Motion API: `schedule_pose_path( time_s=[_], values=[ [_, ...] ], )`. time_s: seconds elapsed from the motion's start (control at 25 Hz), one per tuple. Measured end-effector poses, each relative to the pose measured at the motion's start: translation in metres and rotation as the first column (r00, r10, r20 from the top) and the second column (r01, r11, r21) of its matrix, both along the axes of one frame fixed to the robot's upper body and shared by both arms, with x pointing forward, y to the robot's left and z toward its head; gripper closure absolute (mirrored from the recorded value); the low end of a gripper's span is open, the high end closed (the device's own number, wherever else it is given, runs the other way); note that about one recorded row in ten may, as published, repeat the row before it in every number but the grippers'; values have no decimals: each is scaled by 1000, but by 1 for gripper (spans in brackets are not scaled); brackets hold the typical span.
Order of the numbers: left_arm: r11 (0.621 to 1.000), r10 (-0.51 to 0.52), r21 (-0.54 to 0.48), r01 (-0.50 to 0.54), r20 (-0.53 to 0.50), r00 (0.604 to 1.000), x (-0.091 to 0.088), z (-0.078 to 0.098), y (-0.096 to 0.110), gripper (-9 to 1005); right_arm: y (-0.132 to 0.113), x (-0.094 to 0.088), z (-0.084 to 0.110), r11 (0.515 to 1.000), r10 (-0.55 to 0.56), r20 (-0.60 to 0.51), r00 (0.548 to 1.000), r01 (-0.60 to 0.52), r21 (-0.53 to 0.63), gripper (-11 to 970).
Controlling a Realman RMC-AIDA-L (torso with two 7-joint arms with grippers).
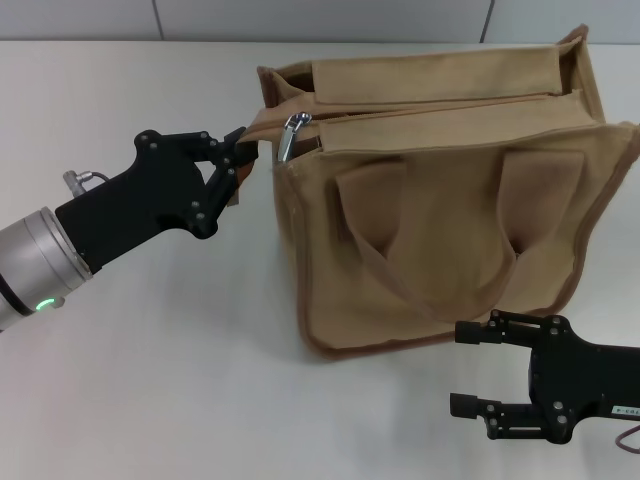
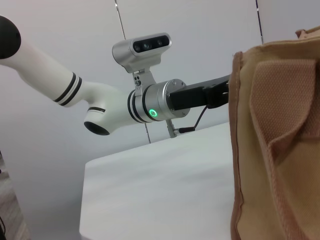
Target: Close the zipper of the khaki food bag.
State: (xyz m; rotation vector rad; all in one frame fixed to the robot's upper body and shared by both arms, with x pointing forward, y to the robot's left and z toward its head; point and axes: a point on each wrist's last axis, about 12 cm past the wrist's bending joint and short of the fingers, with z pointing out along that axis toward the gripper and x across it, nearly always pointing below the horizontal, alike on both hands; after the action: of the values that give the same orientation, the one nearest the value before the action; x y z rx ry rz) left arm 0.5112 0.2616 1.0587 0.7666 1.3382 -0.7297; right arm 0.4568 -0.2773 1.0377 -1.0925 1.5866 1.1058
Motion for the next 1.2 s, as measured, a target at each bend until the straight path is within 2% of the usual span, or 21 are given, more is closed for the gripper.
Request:
schedule_pose_path(
  time_s=[0.24, 0.76, 1.2],
  values=[
    [1000, -6, -8, 6, 11, 1000, 0, 2, 0, 955, 0, 0, 0, 1000, 0, 0, 1000, 0, 0, 195],
    [999, 11, -44, -10, 35, 999, 6, 13, 8, 972, 4, 2, 4, 999, 18, 10, 1000, -18, 34, 196],
    [999, 9, -46, -7, 44, 999, 14, 23, 12, 969, 9, 0, 25, 977, 55, 88, 995, -72, 201, 196]
  ],
)
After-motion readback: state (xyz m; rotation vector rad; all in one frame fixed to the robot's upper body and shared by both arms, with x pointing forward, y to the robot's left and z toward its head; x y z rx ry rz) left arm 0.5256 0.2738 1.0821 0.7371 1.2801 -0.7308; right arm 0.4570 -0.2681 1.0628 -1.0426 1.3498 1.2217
